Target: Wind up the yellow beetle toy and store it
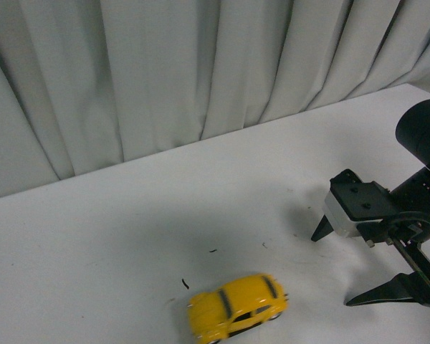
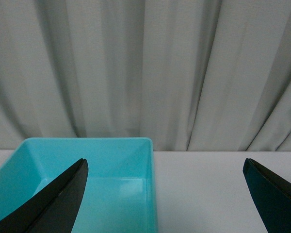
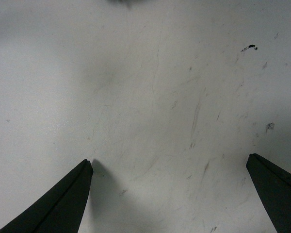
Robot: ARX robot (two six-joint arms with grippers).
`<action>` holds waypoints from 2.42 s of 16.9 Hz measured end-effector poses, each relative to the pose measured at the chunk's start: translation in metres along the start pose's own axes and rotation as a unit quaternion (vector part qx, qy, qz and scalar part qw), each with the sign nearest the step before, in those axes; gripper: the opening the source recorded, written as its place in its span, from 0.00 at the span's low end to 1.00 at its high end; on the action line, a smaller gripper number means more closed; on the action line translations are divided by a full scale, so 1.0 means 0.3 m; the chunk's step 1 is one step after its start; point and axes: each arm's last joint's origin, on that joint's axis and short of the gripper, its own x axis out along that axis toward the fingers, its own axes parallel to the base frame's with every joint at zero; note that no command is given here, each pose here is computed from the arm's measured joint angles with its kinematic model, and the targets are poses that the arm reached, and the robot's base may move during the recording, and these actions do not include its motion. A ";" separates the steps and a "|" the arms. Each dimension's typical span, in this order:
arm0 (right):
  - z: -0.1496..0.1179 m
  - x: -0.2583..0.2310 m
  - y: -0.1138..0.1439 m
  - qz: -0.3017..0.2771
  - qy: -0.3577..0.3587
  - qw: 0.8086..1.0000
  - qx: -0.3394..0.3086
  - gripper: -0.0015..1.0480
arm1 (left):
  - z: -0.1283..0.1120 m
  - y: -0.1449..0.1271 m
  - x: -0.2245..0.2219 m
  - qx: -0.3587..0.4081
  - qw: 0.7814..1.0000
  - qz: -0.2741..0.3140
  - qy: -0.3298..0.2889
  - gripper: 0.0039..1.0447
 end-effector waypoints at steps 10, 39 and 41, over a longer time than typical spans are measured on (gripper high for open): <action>0.040 0.010 0.002 0.002 0.005 1.000 -0.015 0.93 | 0.000 0.000 0.000 0.000 1.000 0.000 0.000 0.94; 0.472 -0.253 0.268 -0.537 -0.361 0.714 0.266 0.02 | 0.000 0.000 0.000 0.000 1.000 0.000 0.000 0.94; 0.449 -0.236 0.298 -0.532 -0.351 0.720 0.276 0.02 | 0.000 0.000 0.000 0.000 1.000 0.000 0.000 0.94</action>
